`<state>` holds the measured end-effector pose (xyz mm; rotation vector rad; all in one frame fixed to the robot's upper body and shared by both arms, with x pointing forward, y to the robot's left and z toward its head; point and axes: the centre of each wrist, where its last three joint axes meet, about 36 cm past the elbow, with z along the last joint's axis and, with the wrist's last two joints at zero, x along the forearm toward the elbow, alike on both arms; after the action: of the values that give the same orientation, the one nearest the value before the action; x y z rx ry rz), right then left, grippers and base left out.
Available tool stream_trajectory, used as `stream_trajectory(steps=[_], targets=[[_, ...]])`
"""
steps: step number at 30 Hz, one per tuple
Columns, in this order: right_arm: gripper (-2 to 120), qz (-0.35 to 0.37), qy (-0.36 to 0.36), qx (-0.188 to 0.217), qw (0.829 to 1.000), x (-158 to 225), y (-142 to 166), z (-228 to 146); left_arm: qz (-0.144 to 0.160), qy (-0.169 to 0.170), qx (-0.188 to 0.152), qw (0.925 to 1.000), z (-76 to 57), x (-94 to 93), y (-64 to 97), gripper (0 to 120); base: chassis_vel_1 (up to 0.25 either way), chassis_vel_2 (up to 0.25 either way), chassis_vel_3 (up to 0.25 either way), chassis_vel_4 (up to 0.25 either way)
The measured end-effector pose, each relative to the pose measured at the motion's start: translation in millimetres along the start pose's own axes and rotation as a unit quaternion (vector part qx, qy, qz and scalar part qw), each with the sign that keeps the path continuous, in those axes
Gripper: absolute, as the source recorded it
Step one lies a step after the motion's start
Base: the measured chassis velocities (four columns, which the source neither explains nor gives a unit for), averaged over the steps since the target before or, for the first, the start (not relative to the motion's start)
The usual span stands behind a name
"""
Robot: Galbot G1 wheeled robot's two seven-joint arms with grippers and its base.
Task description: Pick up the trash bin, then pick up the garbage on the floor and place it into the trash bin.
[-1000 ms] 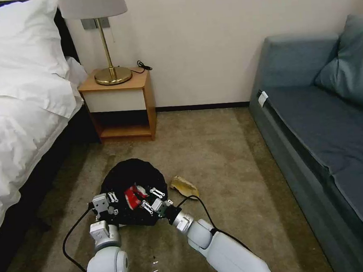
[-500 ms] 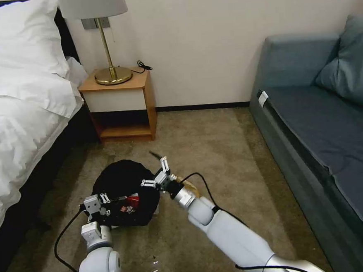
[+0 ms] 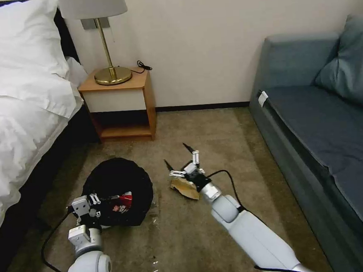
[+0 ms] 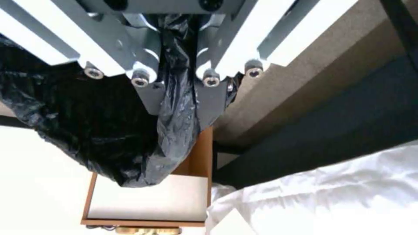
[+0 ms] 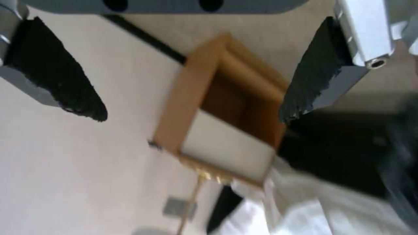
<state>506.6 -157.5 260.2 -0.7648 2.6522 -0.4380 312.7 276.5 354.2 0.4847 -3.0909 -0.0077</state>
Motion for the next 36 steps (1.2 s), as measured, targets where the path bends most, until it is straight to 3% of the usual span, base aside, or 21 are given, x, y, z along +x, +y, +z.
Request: stream_trajectory(steps=[7,12,23,36], targets=[[100,-0.026,0.042,-0.008,0.999,-15,-22,21,0.001,-0.005,-0.005,1.0000,-2.1,9.8,0.8,5,0.000,0.000,0.000,0.000],[100,-0.088,0.094,-0.008,0.992,-31,-25,48,0.000,-0.012,-0.003,0.9999,-4.2,14.2,0.9,5,0.000,0.000,0.000,0.000],[100,-0.154,0.175,-0.009,0.973,-12,-47,85,-0.007,-0.026,-0.006,0.9996,-14.9,19.1,5.8,5,0.000,0.000,0.000,0.000],[100,-0.195,0.213,-0.021,0.957,-3,-48,104,-0.011,-0.018,-0.010,0.9997,-9.9,19.6,5.6,5,0.000,0.000,0.000,0.000]])
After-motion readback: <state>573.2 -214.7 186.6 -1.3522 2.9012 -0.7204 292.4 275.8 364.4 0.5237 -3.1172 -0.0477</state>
